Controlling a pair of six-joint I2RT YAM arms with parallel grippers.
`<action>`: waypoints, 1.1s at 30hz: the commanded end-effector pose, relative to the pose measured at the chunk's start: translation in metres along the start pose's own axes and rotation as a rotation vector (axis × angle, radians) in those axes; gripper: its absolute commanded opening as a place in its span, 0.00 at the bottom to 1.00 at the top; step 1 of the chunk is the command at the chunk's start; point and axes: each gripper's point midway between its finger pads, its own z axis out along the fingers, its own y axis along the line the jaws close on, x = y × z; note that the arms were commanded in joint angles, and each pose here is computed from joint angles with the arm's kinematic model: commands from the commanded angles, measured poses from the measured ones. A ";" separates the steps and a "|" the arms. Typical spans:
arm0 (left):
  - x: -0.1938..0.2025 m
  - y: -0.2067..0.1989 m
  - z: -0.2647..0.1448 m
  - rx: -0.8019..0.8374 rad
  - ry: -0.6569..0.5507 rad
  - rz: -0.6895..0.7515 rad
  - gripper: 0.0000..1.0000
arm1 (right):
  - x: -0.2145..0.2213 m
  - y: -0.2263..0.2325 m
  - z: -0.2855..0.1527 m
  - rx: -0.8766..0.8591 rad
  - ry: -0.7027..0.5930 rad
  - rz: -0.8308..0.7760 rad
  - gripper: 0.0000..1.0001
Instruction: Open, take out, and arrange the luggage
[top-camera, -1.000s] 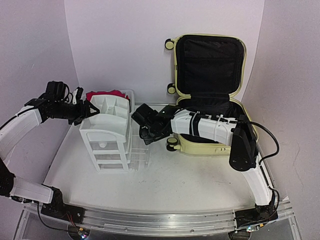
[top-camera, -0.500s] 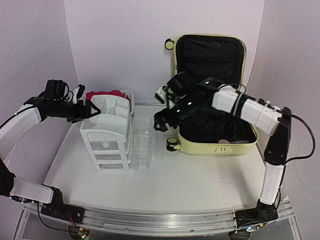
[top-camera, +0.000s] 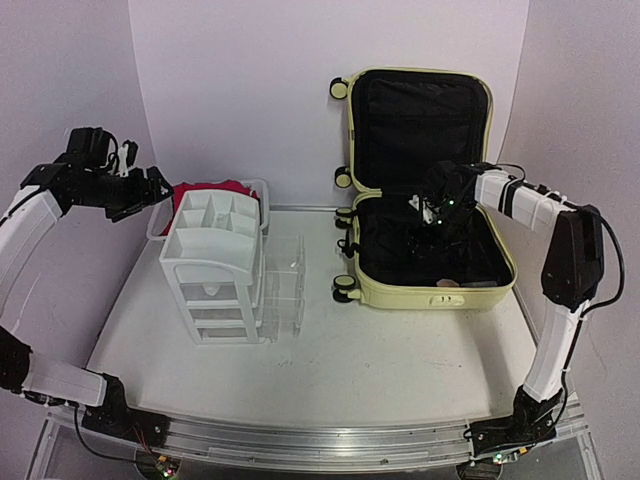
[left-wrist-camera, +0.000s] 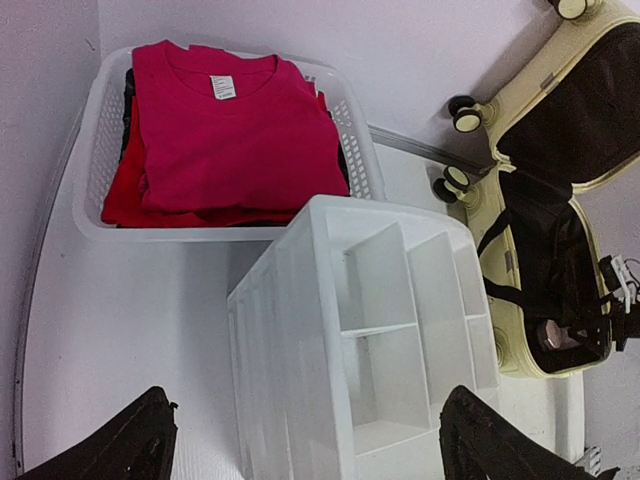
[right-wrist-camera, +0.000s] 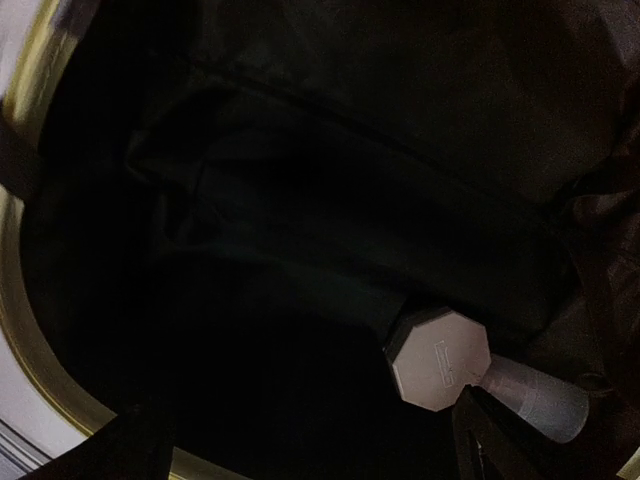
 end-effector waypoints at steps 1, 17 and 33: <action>-0.007 0.011 -0.005 -0.053 -0.074 -0.068 0.92 | -0.002 -0.006 -0.018 -0.009 -0.023 -0.233 0.98; 0.049 0.049 0.027 -0.185 0.053 -0.418 0.88 | 0.024 -0.064 0.023 -0.143 0.241 0.170 0.98; 0.049 0.054 0.020 -0.235 0.079 -0.332 0.86 | 0.063 -0.090 0.068 -0.009 0.448 0.157 0.90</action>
